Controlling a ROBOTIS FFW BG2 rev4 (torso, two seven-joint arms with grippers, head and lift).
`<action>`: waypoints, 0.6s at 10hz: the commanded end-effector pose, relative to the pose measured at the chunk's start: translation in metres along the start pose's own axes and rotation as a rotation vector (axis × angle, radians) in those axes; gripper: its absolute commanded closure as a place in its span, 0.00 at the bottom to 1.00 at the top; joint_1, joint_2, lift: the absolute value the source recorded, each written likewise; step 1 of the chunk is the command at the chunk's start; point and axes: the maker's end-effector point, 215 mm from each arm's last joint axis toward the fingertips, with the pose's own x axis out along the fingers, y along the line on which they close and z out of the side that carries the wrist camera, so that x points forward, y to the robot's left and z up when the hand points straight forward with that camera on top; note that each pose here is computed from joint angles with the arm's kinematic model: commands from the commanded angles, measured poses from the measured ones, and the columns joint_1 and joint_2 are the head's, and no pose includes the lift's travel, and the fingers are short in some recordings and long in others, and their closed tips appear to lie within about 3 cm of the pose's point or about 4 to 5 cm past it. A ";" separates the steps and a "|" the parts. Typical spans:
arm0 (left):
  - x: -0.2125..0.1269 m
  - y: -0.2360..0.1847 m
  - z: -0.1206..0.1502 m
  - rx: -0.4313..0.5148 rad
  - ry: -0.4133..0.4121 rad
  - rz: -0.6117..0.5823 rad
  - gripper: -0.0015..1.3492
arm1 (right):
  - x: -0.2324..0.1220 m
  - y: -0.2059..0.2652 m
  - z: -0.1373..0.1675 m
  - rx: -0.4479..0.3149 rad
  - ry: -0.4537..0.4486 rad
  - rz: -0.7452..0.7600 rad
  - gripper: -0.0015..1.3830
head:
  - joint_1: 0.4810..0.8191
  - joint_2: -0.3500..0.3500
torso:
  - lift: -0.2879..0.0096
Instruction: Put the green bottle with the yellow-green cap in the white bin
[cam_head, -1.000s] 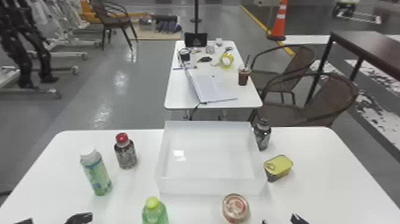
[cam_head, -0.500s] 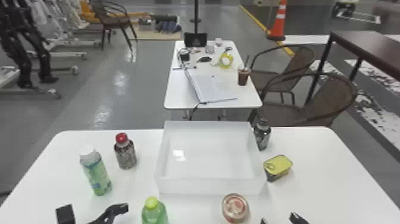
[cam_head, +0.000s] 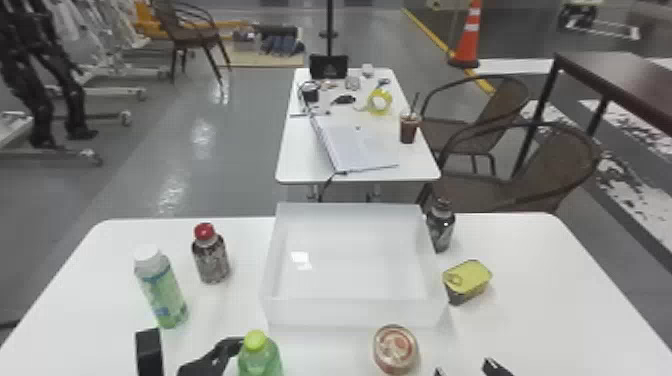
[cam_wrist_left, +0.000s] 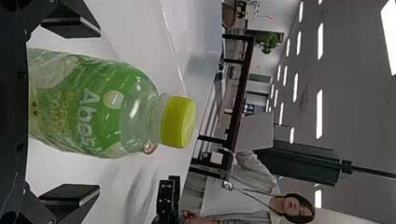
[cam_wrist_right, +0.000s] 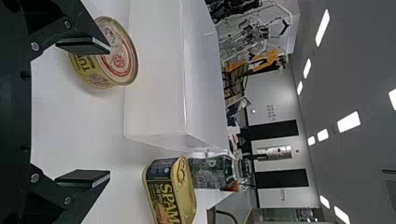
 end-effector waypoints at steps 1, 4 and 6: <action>0.009 -0.004 -0.003 -0.022 0.007 -0.047 0.10 | 0.000 0.002 -0.002 0.007 0.001 0.000 0.24 | 0.20 0.50 | 0.63; 0.013 -0.005 0.000 -0.013 -0.013 -0.060 0.35 | 0.001 0.005 -0.004 0.015 0.003 0.003 0.24 | 0.20 0.50 | 0.63; 0.011 -0.003 -0.003 -0.018 -0.011 -0.046 0.56 | 0.001 0.005 -0.005 0.021 0.004 0.003 0.24 | 0.20 0.50 | 0.63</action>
